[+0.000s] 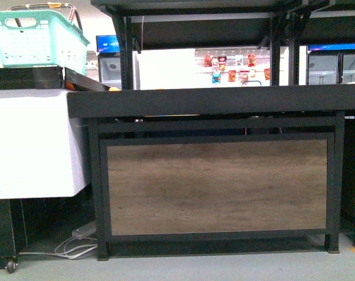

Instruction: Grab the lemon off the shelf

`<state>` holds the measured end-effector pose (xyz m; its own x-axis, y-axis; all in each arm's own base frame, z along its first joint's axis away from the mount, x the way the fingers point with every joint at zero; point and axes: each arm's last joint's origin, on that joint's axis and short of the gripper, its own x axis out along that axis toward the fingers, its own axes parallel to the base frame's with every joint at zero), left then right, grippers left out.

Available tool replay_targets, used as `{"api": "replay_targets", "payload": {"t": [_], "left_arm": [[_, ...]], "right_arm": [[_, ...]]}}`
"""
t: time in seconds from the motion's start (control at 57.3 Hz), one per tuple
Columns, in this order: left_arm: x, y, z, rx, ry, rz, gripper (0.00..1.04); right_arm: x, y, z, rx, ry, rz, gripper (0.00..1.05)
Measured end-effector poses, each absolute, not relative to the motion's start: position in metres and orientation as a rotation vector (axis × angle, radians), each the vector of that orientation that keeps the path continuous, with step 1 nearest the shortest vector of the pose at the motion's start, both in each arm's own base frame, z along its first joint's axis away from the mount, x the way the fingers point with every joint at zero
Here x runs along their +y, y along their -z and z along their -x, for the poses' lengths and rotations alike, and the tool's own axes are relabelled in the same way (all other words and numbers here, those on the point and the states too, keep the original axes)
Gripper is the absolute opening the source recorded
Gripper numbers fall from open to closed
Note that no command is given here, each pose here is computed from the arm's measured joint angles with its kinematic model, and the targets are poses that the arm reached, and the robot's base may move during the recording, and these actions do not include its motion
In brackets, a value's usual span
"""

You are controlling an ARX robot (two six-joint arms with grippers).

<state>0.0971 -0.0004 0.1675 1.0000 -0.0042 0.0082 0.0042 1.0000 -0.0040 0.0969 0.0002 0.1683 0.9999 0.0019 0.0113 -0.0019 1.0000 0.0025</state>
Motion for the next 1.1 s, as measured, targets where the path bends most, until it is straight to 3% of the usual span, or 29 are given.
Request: {"api": "replay_targets", "payload": {"t": [1.1], "left_arm": [[-0.0004, -0.1675, -0.0971, -0.008, 0.004, 0.004, 0.97]], "right_arm": [[0.0002, -0.1683, -0.0969, -0.011, -0.002, -0.002, 0.97]]}}
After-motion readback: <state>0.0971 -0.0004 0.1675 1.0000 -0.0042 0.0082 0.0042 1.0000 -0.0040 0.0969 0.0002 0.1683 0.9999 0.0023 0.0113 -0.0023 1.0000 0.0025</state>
